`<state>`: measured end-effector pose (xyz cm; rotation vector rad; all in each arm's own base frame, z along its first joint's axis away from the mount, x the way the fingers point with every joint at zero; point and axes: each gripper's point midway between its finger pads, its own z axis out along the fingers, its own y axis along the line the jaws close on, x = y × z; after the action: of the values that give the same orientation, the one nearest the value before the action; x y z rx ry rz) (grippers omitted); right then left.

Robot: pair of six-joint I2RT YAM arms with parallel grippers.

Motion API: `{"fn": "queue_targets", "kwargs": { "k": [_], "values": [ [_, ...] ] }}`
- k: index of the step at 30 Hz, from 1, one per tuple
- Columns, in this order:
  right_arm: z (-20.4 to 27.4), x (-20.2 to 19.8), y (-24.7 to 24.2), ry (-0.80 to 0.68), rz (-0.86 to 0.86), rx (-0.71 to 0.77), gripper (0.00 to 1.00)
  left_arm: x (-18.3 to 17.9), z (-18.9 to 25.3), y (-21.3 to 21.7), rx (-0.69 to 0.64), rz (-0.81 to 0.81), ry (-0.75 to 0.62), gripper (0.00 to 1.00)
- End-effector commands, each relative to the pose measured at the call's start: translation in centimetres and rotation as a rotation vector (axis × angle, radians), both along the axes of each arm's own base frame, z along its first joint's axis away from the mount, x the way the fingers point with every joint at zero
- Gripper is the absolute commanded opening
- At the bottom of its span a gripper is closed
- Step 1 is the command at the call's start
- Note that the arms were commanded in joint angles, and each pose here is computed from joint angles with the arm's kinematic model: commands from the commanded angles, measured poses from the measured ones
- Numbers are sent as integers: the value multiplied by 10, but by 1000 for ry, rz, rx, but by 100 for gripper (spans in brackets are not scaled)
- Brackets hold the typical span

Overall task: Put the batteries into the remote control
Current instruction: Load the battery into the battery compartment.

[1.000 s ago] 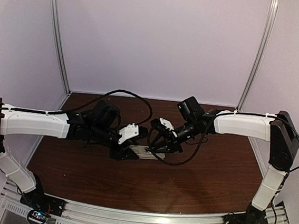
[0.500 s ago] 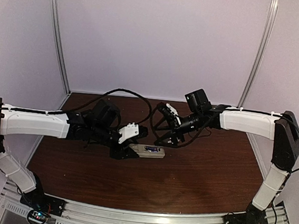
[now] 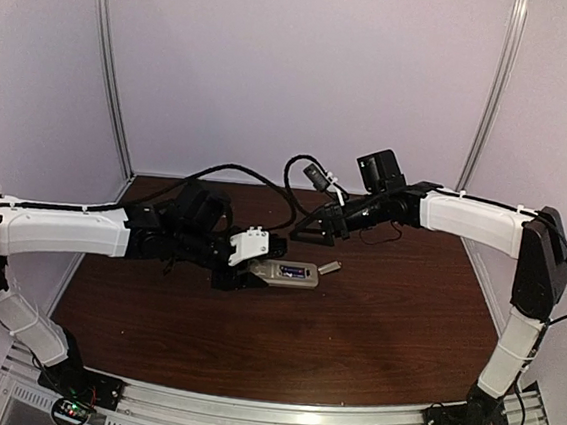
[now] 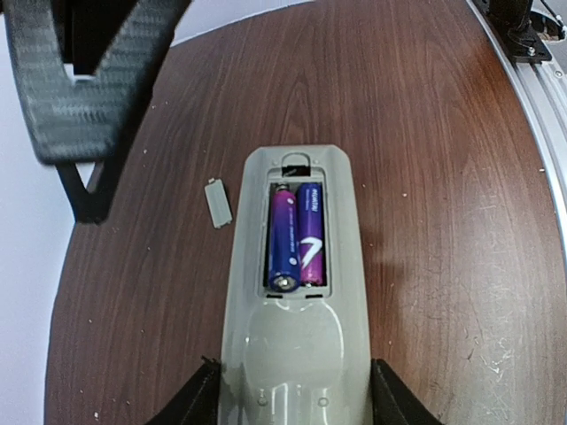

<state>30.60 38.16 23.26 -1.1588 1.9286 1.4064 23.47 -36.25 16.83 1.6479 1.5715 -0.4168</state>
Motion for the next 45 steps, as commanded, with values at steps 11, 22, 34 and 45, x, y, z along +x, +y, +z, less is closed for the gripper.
{"fn": "queue_targets", "kwargs": {
  "k": [11, 22, 34, 45],
  "values": [
    [-25, -30, -11, 168, 32, -81, 100, 2, 32, -24, -35, -98, -127, 0],
    [-46, -32, -5, 182, 47, -130, 99, 5, 33, -26, -29, -97, -140, 0],
    [-55, -34, 2, 196, 66, -152, 97, 3, 31, -31, -27, -104, -134, 0],
    [-57, -27, 2, 280, 33, -114, 86, 6, 32, -28, -21, -79, -161, 0]
  ]
}}
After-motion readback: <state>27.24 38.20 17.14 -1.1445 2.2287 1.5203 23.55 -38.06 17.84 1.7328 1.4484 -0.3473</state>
